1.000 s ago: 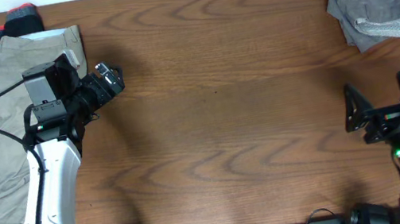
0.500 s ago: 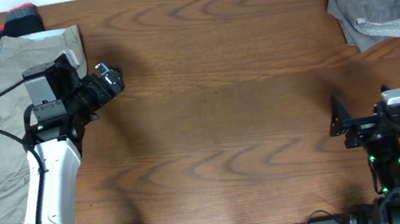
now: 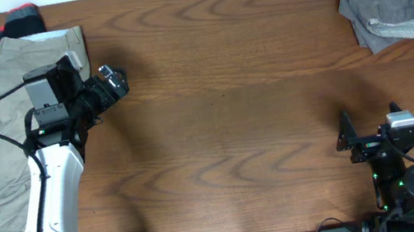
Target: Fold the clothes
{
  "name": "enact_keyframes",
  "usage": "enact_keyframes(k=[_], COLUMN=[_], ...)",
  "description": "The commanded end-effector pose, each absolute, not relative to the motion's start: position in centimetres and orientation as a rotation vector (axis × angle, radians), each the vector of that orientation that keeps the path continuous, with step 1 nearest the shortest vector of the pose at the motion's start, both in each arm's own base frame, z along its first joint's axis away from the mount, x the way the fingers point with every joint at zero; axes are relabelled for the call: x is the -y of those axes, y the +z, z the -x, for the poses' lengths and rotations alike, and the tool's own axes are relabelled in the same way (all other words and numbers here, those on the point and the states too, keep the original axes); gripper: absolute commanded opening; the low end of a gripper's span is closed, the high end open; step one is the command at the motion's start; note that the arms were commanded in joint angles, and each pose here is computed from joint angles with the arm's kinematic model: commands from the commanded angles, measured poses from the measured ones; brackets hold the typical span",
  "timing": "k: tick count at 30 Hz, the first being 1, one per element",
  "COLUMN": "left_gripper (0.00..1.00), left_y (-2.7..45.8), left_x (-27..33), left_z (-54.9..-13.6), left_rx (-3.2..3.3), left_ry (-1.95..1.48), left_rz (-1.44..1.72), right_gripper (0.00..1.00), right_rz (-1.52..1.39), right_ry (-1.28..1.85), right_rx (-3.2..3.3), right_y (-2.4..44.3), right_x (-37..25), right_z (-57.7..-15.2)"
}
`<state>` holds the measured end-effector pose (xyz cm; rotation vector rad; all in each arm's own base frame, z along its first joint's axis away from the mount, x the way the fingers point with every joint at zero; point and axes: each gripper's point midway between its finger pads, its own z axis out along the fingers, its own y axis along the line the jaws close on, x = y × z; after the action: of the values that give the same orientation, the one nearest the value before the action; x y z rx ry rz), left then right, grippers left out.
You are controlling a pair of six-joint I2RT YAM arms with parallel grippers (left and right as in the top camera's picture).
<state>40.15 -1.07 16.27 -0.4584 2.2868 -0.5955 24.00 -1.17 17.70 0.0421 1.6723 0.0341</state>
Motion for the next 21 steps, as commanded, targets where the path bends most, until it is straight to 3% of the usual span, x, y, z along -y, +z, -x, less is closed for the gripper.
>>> enact_keyframes(k=[1, 21], left_gripper=[0.98, 0.98], left_y=[15.9, 15.9], left_x=[0.8, 0.8], left_z=[-40.1, -40.1], left_rx=[-2.294, -2.294], left_ry=[-0.580, -0.580], left_rz=[0.449, 0.449], right_gripper=[0.99, 0.99], right_rz=[-0.042, -0.032], right_ry=[-0.004, -0.056], right_rx=[-1.675, -1.669], right_y=[16.8, 15.8], right_x=[1.5, 2.0], right_z=[-24.0, -24.3])
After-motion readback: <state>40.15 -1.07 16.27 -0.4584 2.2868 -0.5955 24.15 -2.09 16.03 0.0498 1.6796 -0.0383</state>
